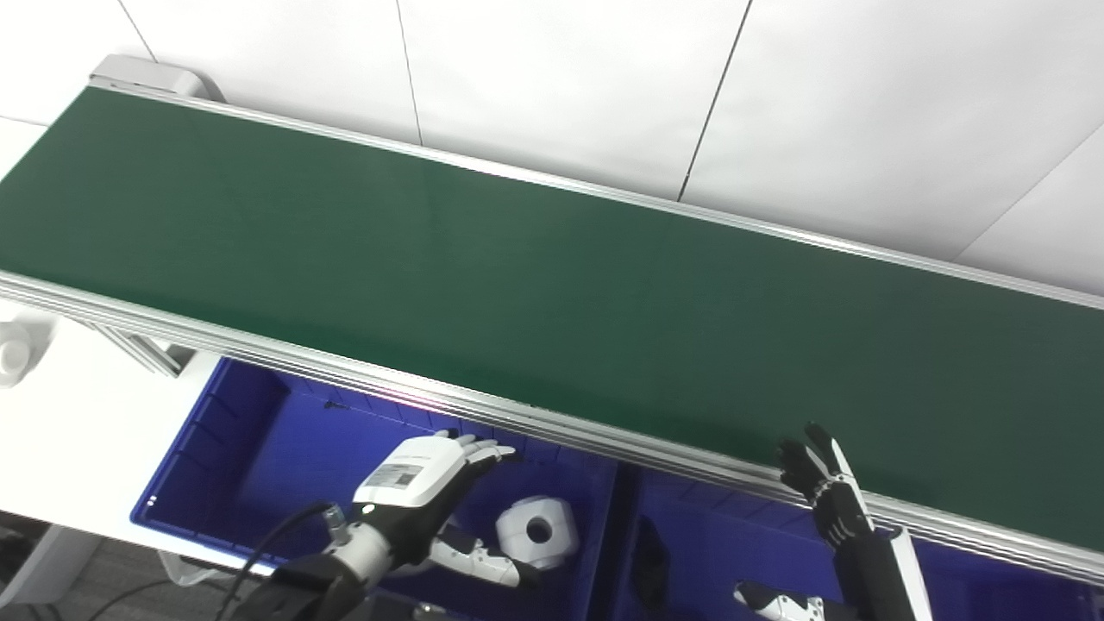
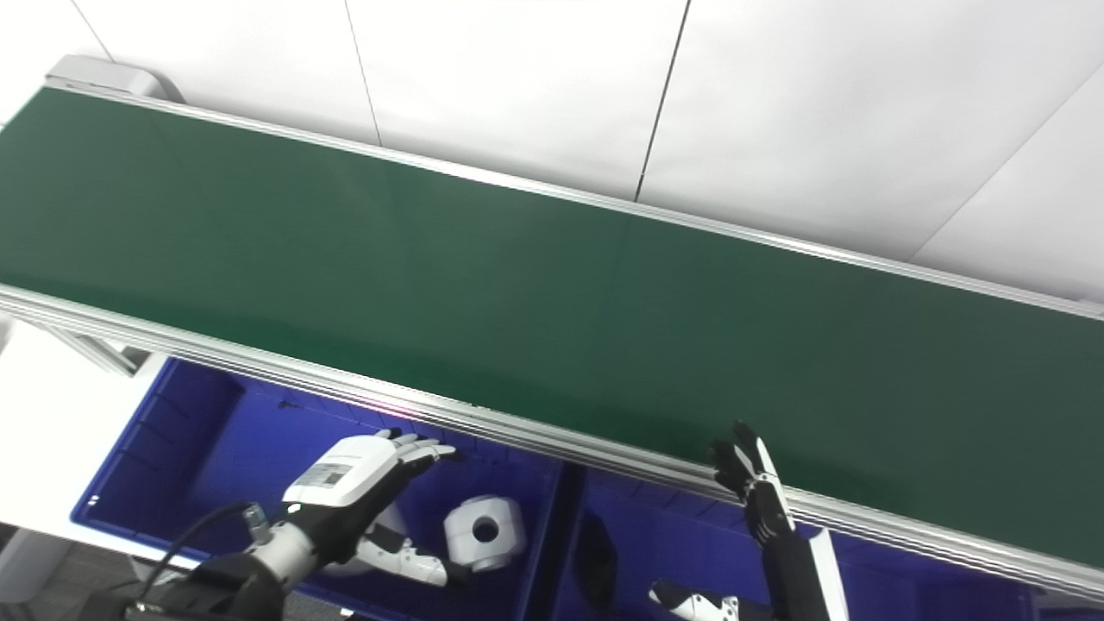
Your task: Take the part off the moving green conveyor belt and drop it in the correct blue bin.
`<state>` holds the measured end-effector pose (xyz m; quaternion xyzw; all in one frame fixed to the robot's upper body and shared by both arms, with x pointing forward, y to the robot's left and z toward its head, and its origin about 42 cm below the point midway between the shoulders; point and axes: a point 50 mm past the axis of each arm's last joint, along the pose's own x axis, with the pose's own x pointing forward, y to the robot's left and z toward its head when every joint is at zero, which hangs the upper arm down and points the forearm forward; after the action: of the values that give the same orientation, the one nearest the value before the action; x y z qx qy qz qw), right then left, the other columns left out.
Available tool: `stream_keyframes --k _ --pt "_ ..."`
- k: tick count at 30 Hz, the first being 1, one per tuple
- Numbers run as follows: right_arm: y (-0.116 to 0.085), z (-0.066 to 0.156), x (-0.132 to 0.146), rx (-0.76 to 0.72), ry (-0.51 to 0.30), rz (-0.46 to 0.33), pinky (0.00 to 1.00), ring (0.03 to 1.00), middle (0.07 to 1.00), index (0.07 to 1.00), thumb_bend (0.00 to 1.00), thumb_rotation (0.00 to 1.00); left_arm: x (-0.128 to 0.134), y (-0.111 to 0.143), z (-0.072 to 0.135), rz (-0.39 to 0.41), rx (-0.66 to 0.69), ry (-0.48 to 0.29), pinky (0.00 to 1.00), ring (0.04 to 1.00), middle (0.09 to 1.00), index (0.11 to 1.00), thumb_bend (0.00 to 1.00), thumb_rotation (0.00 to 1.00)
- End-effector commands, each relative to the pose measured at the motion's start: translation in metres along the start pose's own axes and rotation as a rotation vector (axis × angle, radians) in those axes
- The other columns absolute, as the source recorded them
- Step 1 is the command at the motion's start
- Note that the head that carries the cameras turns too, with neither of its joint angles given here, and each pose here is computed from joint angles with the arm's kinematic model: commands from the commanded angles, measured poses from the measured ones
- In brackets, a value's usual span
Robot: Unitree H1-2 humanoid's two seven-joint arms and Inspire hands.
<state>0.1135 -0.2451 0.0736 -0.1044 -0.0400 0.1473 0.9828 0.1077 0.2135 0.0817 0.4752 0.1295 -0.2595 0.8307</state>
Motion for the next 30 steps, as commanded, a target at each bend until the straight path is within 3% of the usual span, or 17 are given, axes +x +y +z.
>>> stream_keyframes --k 1,3,6,9,12,16,21,25,30 --pt "-0.001 0.006 0.001 0.002 -0.067 -0.006 0.87 0.9 0.909 0.981 0.85 0.38 -0.007 0.007 0.0 0.045 -0.069 -0.096 1.0 0.937 0.91 0.857 0.89 0.71" --pt "0.0 0.006 0.001 0.003 -0.065 -0.004 0.87 0.899 0.912 0.981 0.85 0.38 -0.009 0.007 -0.002 0.064 -0.225 -0.17 0.99 0.923 0.904 0.846 0.87 0.68" --pt "0.004 0.007 -0.001 -0.018 -0.062 -0.005 0.85 0.899 0.929 0.974 0.85 0.39 -0.007 0.002 0.002 0.089 -0.452 -0.273 0.84 0.897 0.894 0.816 0.81 0.55" --pt "0.009 0.011 -0.004 -0.061 -0.066 0.005 0.83 0.902 0.932 0.955 0.85 0.42 -0.002 -0.002 0.012 0.11 -0.617 -0.392 0.84 0.876 0.87 0.802 0.77 0.4" --pt "0.014 0.012 -0.008 -0.077 -0.061 0.015 0.82 0.895 0.928 0.942 0.86 0.42 0.005 -0.004 0.014 0.133 -0.675 -0.475 0.86 0.873 0.857 0.804 0.78 0.36" --pt "0.02 0.012 -0.013 -0.097 -0.049 0.019 0.81 0.884 0.919 0.929 0.88 0.43 0.016 -0.005 0.011 0.16 -0.757 -0.524 0.87 0.876 0.861 0.813 0.78 0.28" --pt "0.025 0.007 -0.018 -0.113 -0.025 0.01 0.82 0.875 0.915 0.936 0.9 0.42 0.031 -0.006 0.004 0.181 -0.802 -0.563 0.91 0.911 0.892 0.84 0.79 0.29" --pt "0.025 -0.001 -0.023 -0.138 -0.002 0.003 0.8 0.865 0.912 0.942 0.9 0.44 0.042 -0.012 0.003 0.18 -0.835 -0.584 0.85 0.898 0.896 0.843 0.81 0.28" --pt "0.029 -0.006 -0.026 -0.124 0.018 -0.016 0.76 0.856 0.903 0.931 0.93 0.39 0.047 -0.012 0.004 0.175 -0.835 -0.587 0.83 0.889 0.888 0.839 0.85 0.29"
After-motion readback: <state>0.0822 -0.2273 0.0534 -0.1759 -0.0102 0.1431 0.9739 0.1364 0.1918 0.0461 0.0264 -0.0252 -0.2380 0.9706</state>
